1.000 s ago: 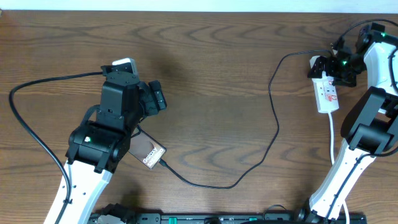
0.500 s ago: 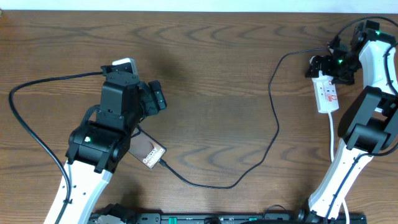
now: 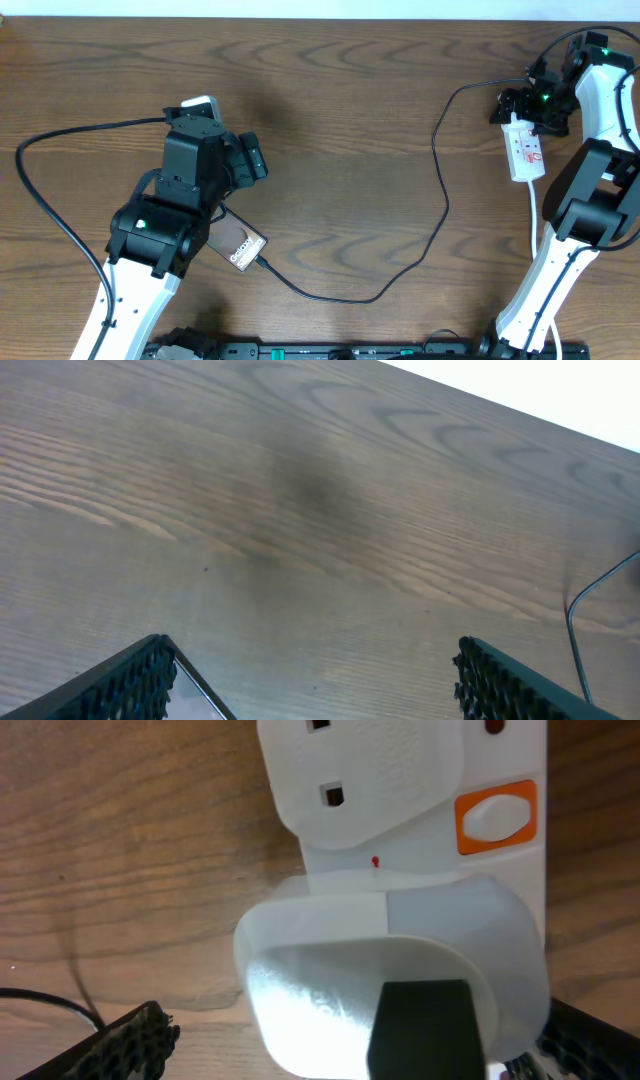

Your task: Plug charger to phone and switch on socket

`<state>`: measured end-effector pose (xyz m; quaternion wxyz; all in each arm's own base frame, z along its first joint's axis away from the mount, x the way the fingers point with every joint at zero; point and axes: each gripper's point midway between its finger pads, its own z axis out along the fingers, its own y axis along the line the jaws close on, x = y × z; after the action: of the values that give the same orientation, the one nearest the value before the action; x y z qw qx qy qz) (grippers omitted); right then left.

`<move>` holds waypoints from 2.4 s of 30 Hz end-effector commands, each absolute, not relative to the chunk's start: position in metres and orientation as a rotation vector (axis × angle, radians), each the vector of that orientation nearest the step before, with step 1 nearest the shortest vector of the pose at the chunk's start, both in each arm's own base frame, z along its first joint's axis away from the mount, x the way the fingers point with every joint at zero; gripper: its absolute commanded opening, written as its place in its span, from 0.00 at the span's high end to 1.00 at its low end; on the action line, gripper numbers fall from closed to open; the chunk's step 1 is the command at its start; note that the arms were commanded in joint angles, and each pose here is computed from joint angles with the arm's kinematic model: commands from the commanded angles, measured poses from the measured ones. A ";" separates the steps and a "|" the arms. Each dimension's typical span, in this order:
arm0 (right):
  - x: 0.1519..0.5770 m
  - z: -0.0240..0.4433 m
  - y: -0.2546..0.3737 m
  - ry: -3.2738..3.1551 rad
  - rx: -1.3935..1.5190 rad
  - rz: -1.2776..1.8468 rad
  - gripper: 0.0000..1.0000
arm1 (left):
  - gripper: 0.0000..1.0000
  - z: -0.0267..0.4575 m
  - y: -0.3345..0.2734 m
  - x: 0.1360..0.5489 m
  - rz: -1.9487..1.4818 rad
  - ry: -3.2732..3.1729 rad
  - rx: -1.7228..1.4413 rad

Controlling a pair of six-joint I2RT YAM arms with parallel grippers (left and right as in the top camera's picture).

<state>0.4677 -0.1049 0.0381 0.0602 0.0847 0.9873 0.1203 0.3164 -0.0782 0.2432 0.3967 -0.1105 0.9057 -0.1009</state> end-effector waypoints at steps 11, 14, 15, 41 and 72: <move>0.471 0.038 -0.040 2.945 0.226 0.744 0.01 | 0.12 0.252 -0.076 0.319 -0.243 2.273 -0.289; 0.473 0.041 -0.035 2.926 0.225 0.791 0.01 | 0.12 0.252 -0.076 0.319 -0.243 2.273 -0.289; 0.473 0.042 -0.033 2.920 0.224 0.808 0.01 | 0.12 0.252 -0.076 0.319 -0.243 2.273 -0.289; 0.478 0.057 -0.083 2.911 0.390 0.621 0.01 | 0.12 0.249 -0.075 0.316 -0.234 2.290 -0.289; 0.345 0.400 -0.137 2.282 0.758 0.024 0.01 | 0.12 0.241 -0.073 0.310 -0.216 2.330 -0.289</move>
<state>0.3537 -0.1402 0.3874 0.3453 0.2819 0.8951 0.0114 0.3068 -0.0751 0.2327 0.3717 -0.1096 0.9175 -0.0892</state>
